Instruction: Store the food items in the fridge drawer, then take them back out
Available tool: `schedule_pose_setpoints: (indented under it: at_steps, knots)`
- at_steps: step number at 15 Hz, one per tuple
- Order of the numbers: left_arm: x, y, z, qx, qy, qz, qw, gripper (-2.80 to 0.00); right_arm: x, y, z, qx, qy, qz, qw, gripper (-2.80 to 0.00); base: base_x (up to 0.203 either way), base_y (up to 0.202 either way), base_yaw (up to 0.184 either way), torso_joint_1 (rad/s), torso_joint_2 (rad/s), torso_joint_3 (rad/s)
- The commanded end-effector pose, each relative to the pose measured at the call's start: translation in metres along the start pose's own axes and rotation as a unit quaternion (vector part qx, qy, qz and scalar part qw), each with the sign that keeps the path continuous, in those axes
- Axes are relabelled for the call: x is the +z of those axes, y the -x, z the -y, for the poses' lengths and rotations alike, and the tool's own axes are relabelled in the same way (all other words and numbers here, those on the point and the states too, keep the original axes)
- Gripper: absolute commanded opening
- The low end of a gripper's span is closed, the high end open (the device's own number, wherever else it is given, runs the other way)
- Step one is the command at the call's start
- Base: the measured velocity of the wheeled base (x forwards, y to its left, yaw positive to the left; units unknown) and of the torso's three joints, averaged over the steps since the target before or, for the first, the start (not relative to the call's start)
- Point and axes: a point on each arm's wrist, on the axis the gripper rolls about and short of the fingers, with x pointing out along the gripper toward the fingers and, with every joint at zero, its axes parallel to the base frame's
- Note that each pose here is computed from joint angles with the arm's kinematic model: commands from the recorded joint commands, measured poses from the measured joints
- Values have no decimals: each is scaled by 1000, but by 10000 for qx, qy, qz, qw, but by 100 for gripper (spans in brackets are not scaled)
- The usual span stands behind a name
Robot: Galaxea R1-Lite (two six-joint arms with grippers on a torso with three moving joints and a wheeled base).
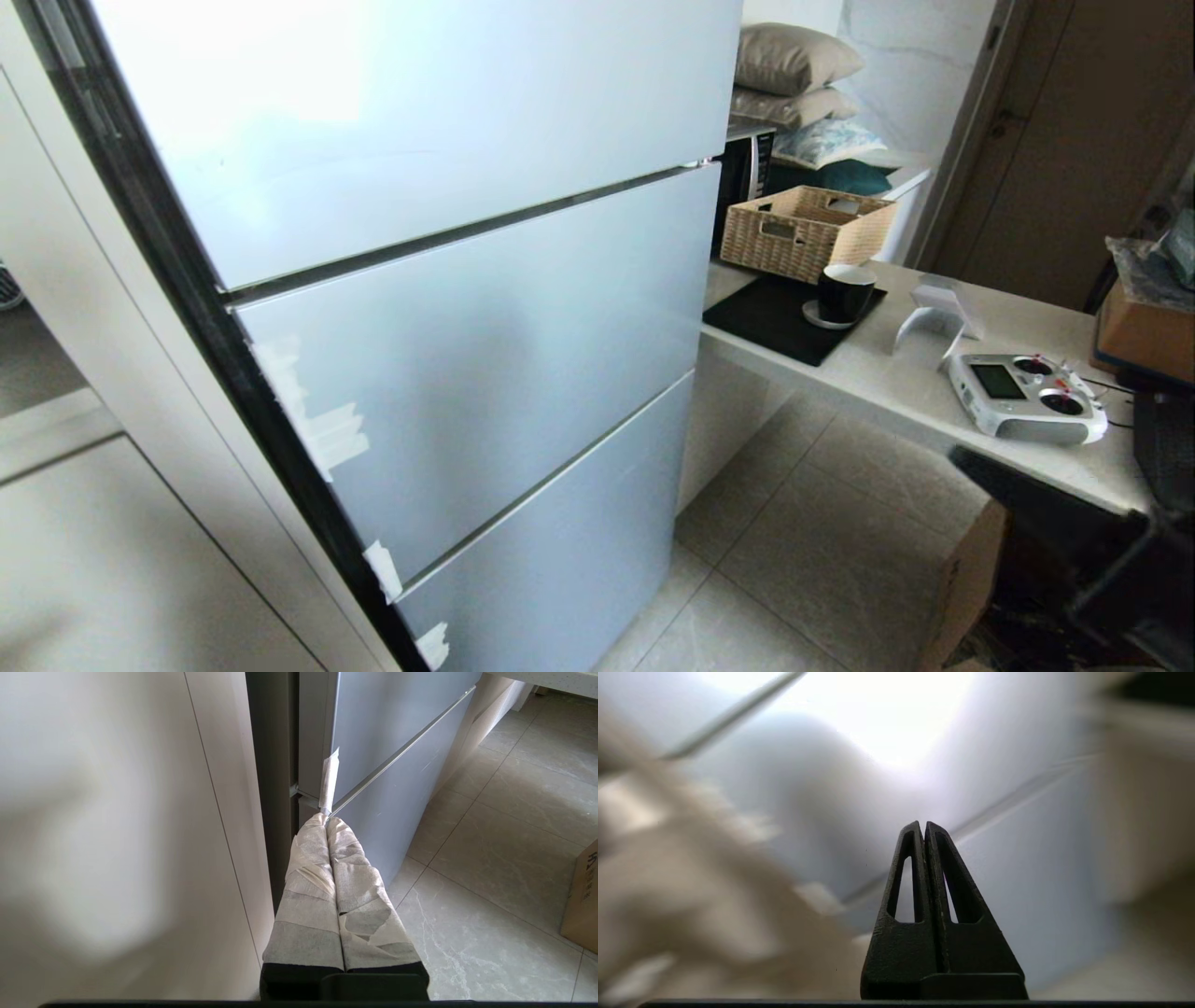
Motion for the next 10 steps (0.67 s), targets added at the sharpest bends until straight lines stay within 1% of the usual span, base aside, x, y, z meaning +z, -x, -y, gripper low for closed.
schedule_pose_setpoints:
  at_steps: [1,2,3,4,5,6,7,8,10]
  knots:
    - [0,0,0,2,2,-2,10000,-280,5,48,16,-451,242,760,9958,-280,0,0,0,0,0,0]
    - [0,0,0,2,2,-2,10000,-280,4,62,22,-730,387,926,9923,-280,0,0,0,0,0,0]
    - [0,0,0,2,2,-2,10000,-280,1,74,30,-1211,575,980,9861,-280,0,0,0,0,0,0]
    - [0,0,0,2,2,-2,10000,-280,-4,82,39,-1813,776,974,9755,-280,0,0,0,0,0,0]
    - [0,0,0,2,2,-2,10000,-280,-8,86,46,-2317,926,910,9641,-280,0,0,0,0,0,0]
    - [0,0,0,2,2,-2,10000,-280,-11,91,51,-2683,1044,861,9538,-280,0,0,0,0,0,0]
    - [0,0,0,2,2,-2,10000,-280,-17,98,54,-2859,1205,637,9485,-280,0,0,0,0,0,0]
    - [0,0,0,2,2,-2,10000,-280,-26,107,55,-2888,1394,380,9464,-280,0,0,0,0,0,0]
    - [0,0,0,2,2,-2,10000,-280,-47,126,54,-2696,1894,-134,9441,-280,0,0,0,0,0,0]
